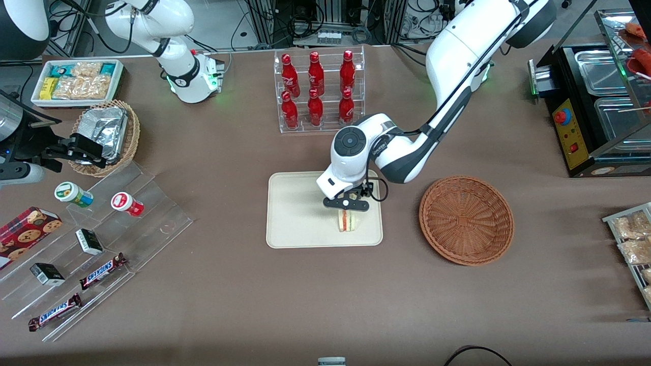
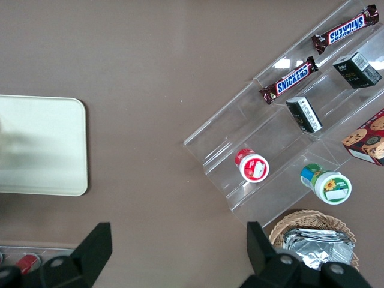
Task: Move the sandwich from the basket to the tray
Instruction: 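Lower the sandwich onto the tray and open the left gripper, then raise the left gripper away from the tray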
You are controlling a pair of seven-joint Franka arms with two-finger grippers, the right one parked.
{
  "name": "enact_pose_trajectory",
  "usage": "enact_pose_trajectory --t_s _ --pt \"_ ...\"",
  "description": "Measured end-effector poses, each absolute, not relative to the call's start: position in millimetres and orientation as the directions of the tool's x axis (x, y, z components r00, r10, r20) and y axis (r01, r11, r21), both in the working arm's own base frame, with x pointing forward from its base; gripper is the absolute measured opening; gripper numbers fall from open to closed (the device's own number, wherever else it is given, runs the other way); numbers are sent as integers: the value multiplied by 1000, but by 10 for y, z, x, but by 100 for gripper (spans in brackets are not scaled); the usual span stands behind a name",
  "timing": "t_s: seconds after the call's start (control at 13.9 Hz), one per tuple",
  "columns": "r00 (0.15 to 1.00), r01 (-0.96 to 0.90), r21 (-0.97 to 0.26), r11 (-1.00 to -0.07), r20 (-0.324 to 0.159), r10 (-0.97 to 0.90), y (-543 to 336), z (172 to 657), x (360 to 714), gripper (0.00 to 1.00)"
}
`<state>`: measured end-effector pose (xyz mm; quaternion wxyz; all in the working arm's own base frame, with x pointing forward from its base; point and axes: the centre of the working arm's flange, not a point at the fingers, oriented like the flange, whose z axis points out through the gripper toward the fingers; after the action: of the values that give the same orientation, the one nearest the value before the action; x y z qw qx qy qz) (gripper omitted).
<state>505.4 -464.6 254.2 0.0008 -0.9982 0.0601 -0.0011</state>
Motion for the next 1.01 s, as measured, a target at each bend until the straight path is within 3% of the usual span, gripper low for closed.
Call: enact_pose_trajectory --t_s 0.07,0.14,0.5,1.01 --pt "993 -116 0 -993 5 -116 -4642 2555 5070 98" --pt "994 -113 1 -994 7 -113 -4637 2569 5084 100" --pt "994 -106 -82 -991 -24 -104 -4521 2853 5050 100" --pt "999 -5 -90 -996 -43 -1 -4248 3991 4960 100"
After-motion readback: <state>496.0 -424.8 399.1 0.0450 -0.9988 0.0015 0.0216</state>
